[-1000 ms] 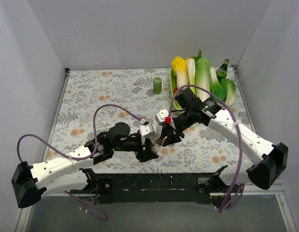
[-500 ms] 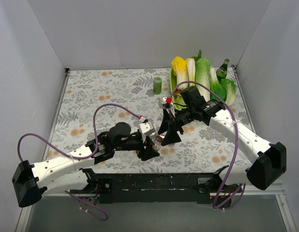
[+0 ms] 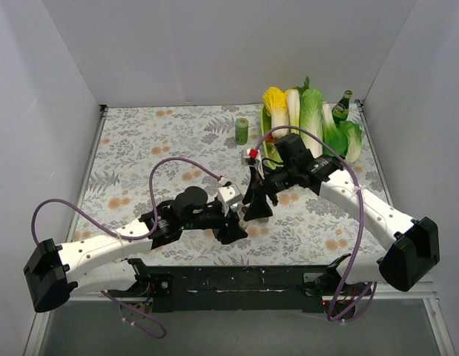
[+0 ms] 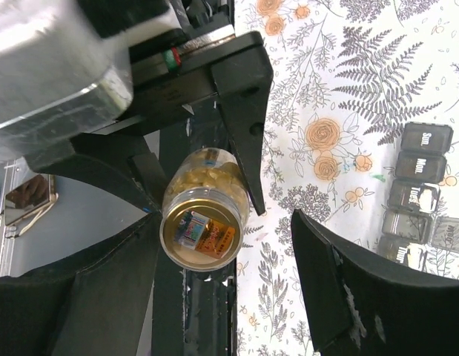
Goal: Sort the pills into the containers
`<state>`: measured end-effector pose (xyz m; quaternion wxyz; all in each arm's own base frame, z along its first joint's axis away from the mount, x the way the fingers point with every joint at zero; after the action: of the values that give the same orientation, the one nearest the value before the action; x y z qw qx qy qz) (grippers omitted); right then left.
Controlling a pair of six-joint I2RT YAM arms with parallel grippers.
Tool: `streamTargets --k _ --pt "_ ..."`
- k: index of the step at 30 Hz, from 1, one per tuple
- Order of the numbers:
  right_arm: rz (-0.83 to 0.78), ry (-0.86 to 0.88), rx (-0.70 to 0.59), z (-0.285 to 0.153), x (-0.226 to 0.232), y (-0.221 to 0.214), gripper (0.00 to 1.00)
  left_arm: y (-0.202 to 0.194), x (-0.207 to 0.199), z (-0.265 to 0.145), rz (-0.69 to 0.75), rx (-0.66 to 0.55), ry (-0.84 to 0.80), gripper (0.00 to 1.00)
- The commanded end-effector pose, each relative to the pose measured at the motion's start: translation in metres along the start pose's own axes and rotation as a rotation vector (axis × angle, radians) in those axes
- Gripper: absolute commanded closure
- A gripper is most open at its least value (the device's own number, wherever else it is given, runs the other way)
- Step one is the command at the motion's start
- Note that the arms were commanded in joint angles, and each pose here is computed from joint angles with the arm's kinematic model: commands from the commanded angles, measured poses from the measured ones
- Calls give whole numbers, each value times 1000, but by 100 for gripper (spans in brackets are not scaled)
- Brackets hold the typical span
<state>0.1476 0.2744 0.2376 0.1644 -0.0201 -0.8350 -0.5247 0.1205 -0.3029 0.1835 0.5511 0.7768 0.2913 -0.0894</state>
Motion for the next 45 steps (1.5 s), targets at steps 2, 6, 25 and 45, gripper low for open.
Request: streamTargets --k 2,6,25,45 --pt "-8 -25 2 2 -1 1 23 29 -10 -2 21 -88 -14 100" --pt "-13 -9 -4 3 0 4 38 29 -9 -1 18 -89 -11 100" --pt "-52 8 -140 -23 7 15 99 31 -18 -24 -84 -224 -43 2" --pt "58 20 -246 -35 2 11 99 44 -6 7 -66 -260 -25 19"
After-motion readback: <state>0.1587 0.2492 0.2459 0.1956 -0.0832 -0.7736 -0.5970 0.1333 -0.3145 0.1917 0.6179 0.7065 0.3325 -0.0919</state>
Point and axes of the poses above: each gripper's point midway between its finger pads, its own z axis out along the fingers, its own x axis along the line the jaws close on, y = z × x, the point moved 2 cm from there along -z, back along the fingers, and after that the axes turned 10 degrees about -z, right-handed, at the moved point
